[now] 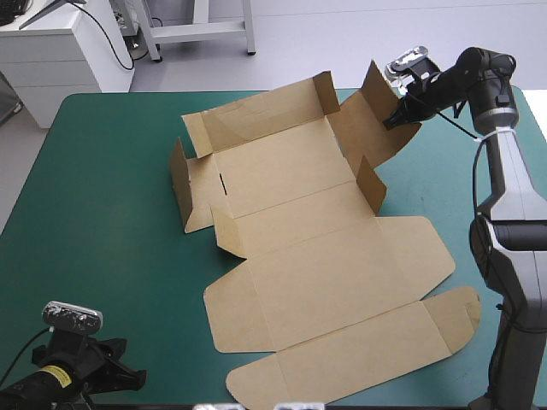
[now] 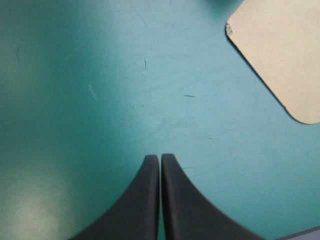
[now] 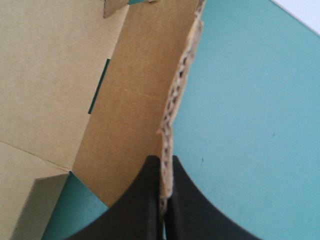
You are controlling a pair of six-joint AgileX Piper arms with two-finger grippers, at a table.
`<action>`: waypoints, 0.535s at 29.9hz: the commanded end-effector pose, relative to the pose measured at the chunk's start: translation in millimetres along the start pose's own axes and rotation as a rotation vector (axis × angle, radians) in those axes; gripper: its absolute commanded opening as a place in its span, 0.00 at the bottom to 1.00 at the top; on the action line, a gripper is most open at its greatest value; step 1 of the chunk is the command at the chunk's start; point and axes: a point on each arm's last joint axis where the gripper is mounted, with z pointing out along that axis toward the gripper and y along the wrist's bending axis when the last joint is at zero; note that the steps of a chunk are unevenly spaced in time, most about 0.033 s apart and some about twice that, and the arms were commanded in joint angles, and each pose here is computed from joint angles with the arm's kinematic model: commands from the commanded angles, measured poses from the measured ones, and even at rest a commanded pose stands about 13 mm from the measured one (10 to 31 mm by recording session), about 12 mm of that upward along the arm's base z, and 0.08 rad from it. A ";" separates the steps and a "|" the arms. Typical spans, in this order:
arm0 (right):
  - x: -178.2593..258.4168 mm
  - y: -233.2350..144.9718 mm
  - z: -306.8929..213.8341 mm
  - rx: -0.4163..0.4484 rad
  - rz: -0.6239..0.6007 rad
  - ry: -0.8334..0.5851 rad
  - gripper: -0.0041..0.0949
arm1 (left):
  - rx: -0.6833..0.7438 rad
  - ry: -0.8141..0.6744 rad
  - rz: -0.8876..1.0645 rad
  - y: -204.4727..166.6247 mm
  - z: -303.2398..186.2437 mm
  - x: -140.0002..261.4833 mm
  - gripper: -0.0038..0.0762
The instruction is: Fold the box
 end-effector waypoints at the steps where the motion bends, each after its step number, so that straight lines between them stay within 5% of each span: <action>1: -37.3 30.4 -55.1 0.041 -0.132 -0.158 0.02 | 0.011 -0.060 -0.012 -1.3 -4.0 -9.4 0.04; 16: -77.4 99.6 -62.3 0.026 -0.542 -0.243 0.02 | 0.011 -0.060 -0.012 -1.3 -4.0 -9.4 0.04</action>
